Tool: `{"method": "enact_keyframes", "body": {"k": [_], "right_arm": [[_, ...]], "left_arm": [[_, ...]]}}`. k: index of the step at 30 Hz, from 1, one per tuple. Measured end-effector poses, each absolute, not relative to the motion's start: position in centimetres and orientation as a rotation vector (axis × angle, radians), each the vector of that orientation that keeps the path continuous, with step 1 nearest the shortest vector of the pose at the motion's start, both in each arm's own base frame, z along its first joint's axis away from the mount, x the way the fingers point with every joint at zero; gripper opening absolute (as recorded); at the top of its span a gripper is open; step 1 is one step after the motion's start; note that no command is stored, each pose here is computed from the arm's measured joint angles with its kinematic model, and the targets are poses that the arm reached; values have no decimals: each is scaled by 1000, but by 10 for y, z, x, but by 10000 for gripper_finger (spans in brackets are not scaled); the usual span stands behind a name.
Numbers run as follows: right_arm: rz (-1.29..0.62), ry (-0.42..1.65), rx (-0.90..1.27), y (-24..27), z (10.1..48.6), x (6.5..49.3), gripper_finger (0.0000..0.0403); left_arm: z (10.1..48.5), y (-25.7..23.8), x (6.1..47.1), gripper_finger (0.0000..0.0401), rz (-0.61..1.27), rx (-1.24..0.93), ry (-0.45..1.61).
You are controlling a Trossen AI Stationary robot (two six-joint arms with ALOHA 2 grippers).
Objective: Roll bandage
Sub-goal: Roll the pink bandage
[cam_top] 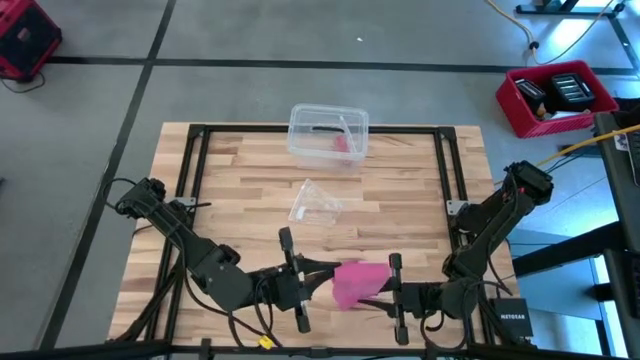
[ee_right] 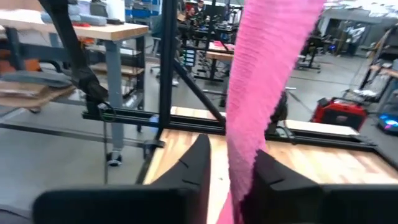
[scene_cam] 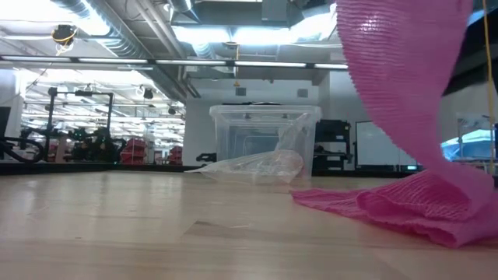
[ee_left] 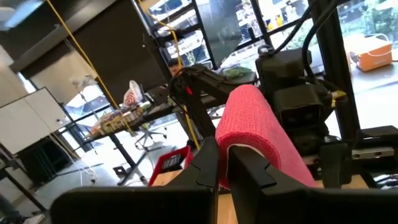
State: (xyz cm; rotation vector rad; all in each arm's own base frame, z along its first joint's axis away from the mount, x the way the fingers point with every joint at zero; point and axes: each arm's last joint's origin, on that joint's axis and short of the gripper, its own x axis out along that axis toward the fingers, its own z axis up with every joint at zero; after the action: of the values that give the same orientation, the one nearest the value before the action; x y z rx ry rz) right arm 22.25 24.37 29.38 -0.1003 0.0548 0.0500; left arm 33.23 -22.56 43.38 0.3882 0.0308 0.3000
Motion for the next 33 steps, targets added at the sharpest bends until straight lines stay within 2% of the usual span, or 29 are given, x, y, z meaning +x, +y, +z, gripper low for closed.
{"method": "enact_keyframes", "body": {"k": [10, 15, 23, 33], "right_arm": [[66, 53, -185, 237, 317, 193, 216], [113, 69, -213, 235, 324, 175, 264], [123, 103, -257, 240, 324, 149, 279], [105, 109, -225, 249, 316, 148, 260]], "left_arm": [[432, -230, 330, 15, 285, 398, 37], [432, -231, 329, 15, 280, 383, 39], [423, -236, 326, 15, 258, 345, 91], [380, -264, 342, 15, 47, 264, 178]]}}
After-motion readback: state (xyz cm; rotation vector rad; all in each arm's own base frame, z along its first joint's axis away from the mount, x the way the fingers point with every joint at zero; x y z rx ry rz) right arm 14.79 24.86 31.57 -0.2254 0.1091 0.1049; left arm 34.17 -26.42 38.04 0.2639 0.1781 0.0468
